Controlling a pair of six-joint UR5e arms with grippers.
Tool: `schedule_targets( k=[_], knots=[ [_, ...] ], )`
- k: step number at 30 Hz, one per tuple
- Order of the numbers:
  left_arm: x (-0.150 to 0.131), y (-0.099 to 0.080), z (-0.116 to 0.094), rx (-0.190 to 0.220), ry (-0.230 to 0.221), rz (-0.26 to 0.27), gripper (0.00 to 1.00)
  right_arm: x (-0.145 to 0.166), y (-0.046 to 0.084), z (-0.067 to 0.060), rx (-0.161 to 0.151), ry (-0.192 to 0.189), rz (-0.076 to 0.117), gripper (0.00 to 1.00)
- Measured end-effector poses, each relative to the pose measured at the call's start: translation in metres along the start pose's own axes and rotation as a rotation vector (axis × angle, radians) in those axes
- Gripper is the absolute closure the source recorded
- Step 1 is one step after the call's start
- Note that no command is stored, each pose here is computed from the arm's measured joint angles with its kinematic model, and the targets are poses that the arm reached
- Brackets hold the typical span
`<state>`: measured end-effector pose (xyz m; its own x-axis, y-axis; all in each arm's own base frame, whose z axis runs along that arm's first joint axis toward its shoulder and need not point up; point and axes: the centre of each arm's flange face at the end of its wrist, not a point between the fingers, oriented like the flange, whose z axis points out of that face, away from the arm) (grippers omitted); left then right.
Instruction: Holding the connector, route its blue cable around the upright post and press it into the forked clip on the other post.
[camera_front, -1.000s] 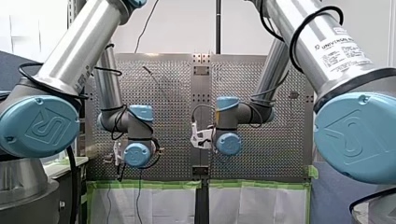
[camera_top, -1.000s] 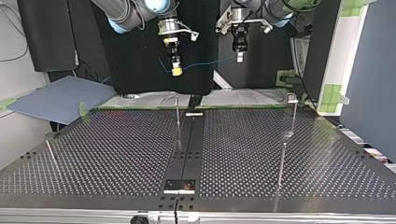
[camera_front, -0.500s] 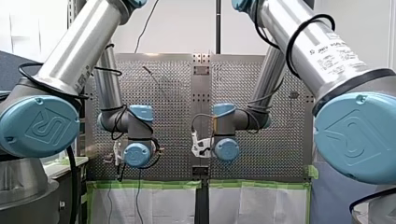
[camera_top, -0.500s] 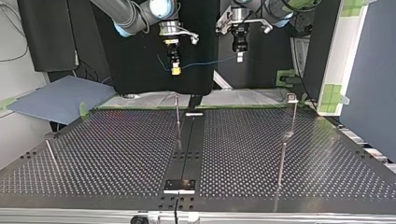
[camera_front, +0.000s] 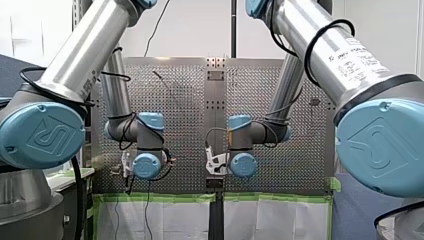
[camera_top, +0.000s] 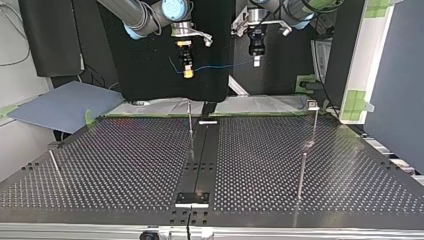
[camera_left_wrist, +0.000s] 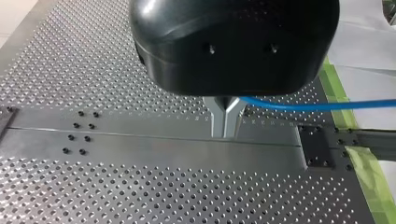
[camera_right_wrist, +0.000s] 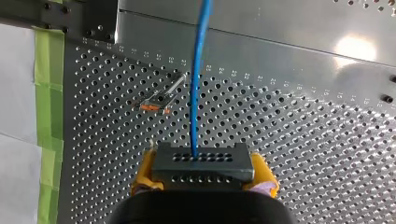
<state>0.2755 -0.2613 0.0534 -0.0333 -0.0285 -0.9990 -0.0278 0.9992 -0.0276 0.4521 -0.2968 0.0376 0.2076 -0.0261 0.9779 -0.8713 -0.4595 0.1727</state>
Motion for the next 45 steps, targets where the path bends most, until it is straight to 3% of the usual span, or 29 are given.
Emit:
schedule_targets(
  k=[7,17,24,35,45],
  knots=[
    [-0.026,-0.022,0.018,0.043,-0.051,-0.008,1.00,0.004,-0.003,0.000,-0.002,0.001,0.001,1.00],
    [-0.076,-0.035,0.054,0.029,-0.123,-0.119,1.00,0.044,0.009,0.012,-0.061,0.026,0.072,1.00],
    [-0.095,-0.039,0.075,0.009,-0.134,-0.138,1.00,0.089,0.020,0.030,-0.073,0.072,0.096,1.00],
    [-0.120,-0.026,0.080,-0.026,-0.126,-0.171,1.00,0.170,0.027,0.048,-0.015,0.164,0.116,1.00],
    [-0.148,-0.006,0.080,-0.112,-0.135,-0.199,1.00,0.241,0.028,0.050,0.053,0.247,0.129,1.00]
  ],
)
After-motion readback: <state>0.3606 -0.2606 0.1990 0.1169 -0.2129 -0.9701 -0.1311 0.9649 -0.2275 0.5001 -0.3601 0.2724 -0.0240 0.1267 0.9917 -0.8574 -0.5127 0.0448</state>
